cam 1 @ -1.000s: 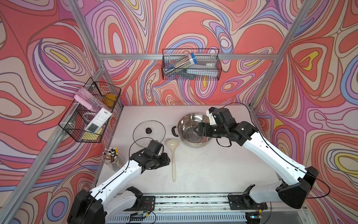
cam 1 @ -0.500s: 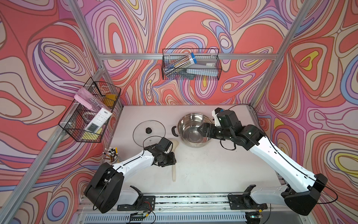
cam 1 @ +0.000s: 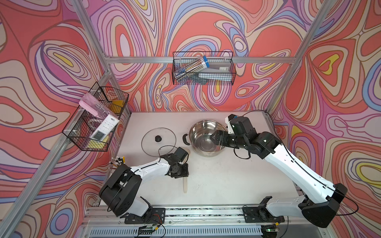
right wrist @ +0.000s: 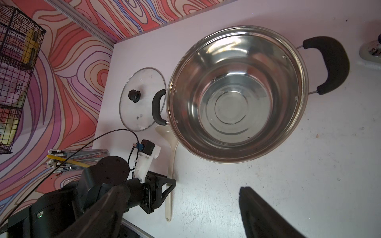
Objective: Stir the soup with a spoon
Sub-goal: Pick up the spoon from the center of the board.
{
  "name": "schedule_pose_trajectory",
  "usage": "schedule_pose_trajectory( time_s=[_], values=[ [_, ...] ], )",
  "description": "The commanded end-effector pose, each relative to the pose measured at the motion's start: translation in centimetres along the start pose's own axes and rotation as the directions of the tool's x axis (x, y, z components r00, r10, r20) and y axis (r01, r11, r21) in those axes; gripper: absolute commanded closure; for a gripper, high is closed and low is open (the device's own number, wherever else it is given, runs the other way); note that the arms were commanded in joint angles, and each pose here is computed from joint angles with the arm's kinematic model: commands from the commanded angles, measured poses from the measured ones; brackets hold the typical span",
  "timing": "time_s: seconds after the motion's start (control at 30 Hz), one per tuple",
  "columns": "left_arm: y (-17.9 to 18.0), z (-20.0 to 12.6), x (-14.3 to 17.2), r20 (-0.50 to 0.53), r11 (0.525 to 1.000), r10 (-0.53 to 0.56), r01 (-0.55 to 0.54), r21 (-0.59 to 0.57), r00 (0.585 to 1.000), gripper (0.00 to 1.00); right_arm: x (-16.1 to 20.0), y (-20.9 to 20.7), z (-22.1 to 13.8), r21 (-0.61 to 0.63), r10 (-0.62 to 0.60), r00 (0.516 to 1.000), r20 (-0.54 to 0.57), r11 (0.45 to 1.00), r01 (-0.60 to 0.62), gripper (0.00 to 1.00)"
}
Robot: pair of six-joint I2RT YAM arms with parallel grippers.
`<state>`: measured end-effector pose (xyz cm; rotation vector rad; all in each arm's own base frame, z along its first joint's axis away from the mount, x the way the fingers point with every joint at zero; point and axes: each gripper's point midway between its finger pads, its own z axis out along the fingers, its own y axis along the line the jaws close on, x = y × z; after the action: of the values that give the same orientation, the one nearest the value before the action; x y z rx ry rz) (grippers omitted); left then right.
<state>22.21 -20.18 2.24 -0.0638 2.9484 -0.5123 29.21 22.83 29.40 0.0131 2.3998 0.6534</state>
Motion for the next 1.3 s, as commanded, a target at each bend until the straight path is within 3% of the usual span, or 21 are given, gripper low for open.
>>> schedule_pose_trajectory(
  time_s=[0.0, 0.17, 0.47, 0.63, 0.83, 1.27],
  values=[
    [0.3, 0.9, -0.3, 0.009, 1.000, -0.007, 0.007, -0.029, 1.000, 0.59, -0.1, -0.1, -0.7, 0.015, -0.009, 1.000, 0.008, 1.000, 0.008, 0.11],
    [0.8, 2.1, 0.6, -0.025, 0.999, -0.023, 0.022, -0.040, 0.999, 0.63, 0.0, -0.4, -1.2, 0.024, -0.010, 1.000, 0.013, 1.000, 0.010, 0.11],
    [1.8, 1.9, 2.0, -0.033, 0.997, -0.046, 0.044, -0.059, 0.998, 1.00, 0.2, -0.7, -1.5, 0.024, -0.006, 1.000, 0.020, 1.000, 0.006, 0.11],
    [2.6, 0.4, 2.5, -0.008, 0.995, -0.067, 0.067, -0.078, 0.998, 1.00, 0.0, -0.4, -1.6, 0.000, -0.004, 0.999, 0.038, 1.000, 0.004, 0.11],
    [2.4, -3.5, 1.7, 0.098, 0.995, -0.081, 0.087, -0.057, 0.992, 1.00, -0.1, 0.4, -0.2, -0.006, -0.048, 0.999, -0.001, 0.999, 0.048, 0.11],
    [0.6, -16.0, -0.8, 0.344, 0.999, -0.052, 0.055, 0.002, 0.938, 1.00, -2.0, 3.9, 0.6, -0.121, -0.077, 0.997, 0.013, 0.990, 0.078, 0.11]
  ],
)
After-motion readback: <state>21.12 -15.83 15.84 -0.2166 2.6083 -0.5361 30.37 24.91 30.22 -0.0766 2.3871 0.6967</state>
